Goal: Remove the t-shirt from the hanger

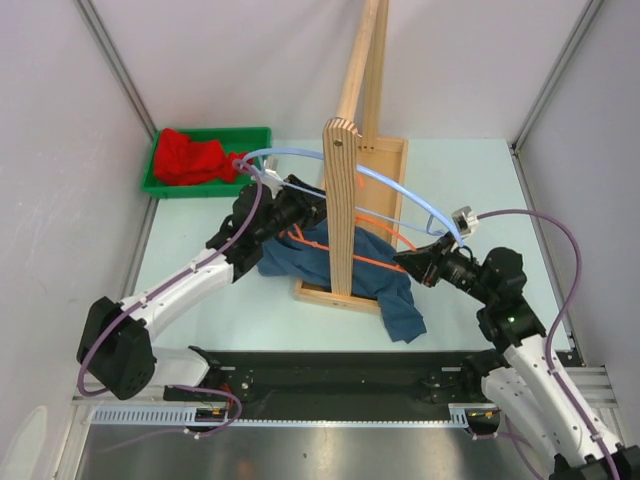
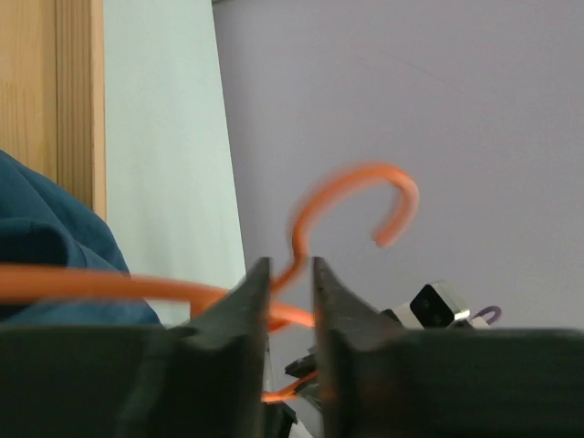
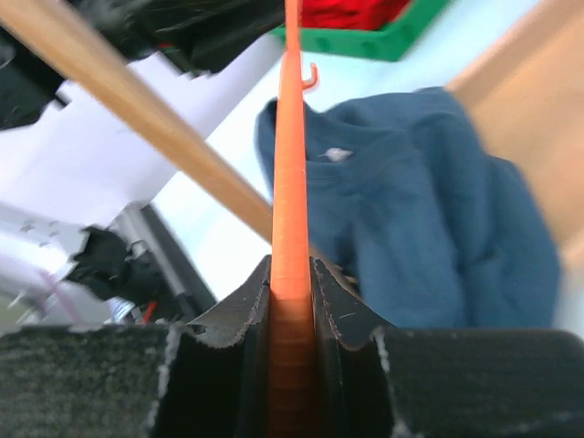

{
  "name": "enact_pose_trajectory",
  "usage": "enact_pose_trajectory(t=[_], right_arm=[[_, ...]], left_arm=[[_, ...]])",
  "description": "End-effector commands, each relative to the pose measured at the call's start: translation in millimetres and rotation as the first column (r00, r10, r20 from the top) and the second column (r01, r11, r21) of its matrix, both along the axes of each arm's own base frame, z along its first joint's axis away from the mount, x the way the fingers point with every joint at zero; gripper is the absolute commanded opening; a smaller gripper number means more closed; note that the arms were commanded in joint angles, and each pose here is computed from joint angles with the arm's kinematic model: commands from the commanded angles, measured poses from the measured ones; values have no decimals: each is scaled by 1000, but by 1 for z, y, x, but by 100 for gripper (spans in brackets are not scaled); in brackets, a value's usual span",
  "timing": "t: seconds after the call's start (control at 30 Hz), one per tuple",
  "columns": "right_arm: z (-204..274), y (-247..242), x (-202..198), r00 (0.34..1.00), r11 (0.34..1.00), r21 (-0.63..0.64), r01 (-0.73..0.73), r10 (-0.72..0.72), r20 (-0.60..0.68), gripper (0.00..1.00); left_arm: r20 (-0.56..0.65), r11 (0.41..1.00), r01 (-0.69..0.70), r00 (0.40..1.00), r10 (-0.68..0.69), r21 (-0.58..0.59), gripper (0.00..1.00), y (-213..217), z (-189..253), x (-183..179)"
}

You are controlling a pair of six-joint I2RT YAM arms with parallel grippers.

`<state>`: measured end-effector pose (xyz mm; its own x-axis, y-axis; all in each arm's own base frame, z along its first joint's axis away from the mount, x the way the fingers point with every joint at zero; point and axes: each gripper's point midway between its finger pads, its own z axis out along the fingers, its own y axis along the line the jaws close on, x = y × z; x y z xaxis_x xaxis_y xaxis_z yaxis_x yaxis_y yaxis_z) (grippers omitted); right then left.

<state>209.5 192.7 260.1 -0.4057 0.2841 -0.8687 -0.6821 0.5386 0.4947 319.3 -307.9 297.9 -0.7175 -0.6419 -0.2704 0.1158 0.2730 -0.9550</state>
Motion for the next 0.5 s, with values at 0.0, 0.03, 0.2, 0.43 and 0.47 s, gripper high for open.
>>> enact_pose_trajectory(t=[0.0, 0.03, 0.2, 0.43, 0.47], right_arm=[[-9, -34, 13, 986, 985, -52, 167, -168, -13, 0], [-10, -37, 13, 984, 983, -54, 176, -177, -14, 0], [-7, -60, 14, 973, 973, -37, 228, -229, -19, 0], [34, -78, 28, 966, 966, -21, 256, -255, 43, 0], [39, -80, 32, 964, 964, -26, 264, -262, 53, 0]], left_arm=[[14, 997, -1, 1000, 2, -80, 36, 11, 3, -5], [17, 997, 4, 1000, -2, -82, 39, 12, 3, -7], [12, 999, -11, 1000, 11, -38, 58, 32, -20, -14], [8, 996, -12, 1000, 11, 84, 67, 60, -60, -44], [5, 996, -6, 1000, 5, 93, 68, 64, -67, -53]])
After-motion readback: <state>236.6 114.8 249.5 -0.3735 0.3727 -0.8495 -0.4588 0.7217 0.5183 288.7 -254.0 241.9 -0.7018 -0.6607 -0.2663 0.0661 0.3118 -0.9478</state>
